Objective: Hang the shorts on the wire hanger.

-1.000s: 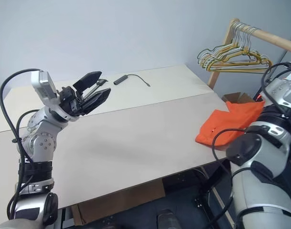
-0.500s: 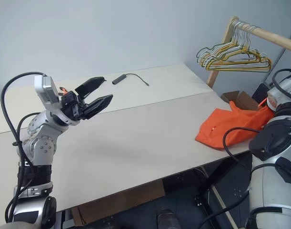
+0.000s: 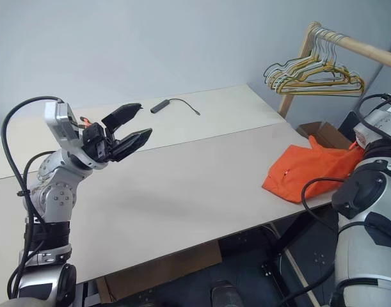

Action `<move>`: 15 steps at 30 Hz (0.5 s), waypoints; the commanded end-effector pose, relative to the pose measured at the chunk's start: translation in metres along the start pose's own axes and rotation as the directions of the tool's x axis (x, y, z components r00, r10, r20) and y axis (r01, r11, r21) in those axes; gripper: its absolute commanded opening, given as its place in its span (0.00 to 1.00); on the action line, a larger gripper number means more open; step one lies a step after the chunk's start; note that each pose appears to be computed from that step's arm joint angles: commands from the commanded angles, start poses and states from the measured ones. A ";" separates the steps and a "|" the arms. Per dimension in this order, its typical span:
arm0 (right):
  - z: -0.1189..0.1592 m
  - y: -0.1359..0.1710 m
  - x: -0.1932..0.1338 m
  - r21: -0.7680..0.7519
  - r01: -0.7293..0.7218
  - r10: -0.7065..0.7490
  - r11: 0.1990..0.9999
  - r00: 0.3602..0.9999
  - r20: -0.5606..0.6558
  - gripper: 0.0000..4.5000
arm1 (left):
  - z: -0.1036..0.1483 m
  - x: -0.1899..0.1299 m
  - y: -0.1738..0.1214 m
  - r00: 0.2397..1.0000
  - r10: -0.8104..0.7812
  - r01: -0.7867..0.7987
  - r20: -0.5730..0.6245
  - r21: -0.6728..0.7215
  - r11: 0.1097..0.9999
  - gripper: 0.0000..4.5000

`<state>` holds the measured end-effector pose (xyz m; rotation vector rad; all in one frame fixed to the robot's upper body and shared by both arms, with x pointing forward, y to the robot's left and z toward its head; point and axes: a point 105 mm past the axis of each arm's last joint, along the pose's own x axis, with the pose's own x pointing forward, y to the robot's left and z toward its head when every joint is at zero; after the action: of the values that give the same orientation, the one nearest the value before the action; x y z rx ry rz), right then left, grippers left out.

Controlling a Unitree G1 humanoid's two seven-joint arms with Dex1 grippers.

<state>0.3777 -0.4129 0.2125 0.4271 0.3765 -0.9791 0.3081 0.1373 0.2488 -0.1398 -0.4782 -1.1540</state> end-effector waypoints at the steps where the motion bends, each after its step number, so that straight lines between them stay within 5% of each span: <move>1: 0.019 0.000 -0.006 0.022 0.004 -0.006 1.000 0.997 0.071 0.71 | 0.016 0.002 -0.013 0.994 -0.090 0.088 0.063 0.027 0.996 1.00; 5: 0.023 -0.002 -0.007 -0.010 0.041 -0.040 0.999 0.993 0.109 0.99 | 0.016 0.002 -0.012 0.994 -0.086 0.084 0.065 0.034 0.996 1.00; 10: 0.035 -0.003 -0.014 -0.043 0.099 -0.088 0.994 0.976 0.201 0.99 | 0.013 0.003 -0.010 0.995 -0.080 0.078 0.056 0.039 0.996 1.00; 15: 0.083 0.007 -0.055 -0.137 0.278 -0.152 0.951 0.803 0.576 0.99 | 0.013 0.004 -0.009 0.996 -0.072 0.069 0.051 0.049 0.996 1.00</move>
<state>0.3687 -0.4190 0.2656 -0.0439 0.1929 -1.1983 0.2993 0.1353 0.2518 -0.1374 -0.5201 -1.2098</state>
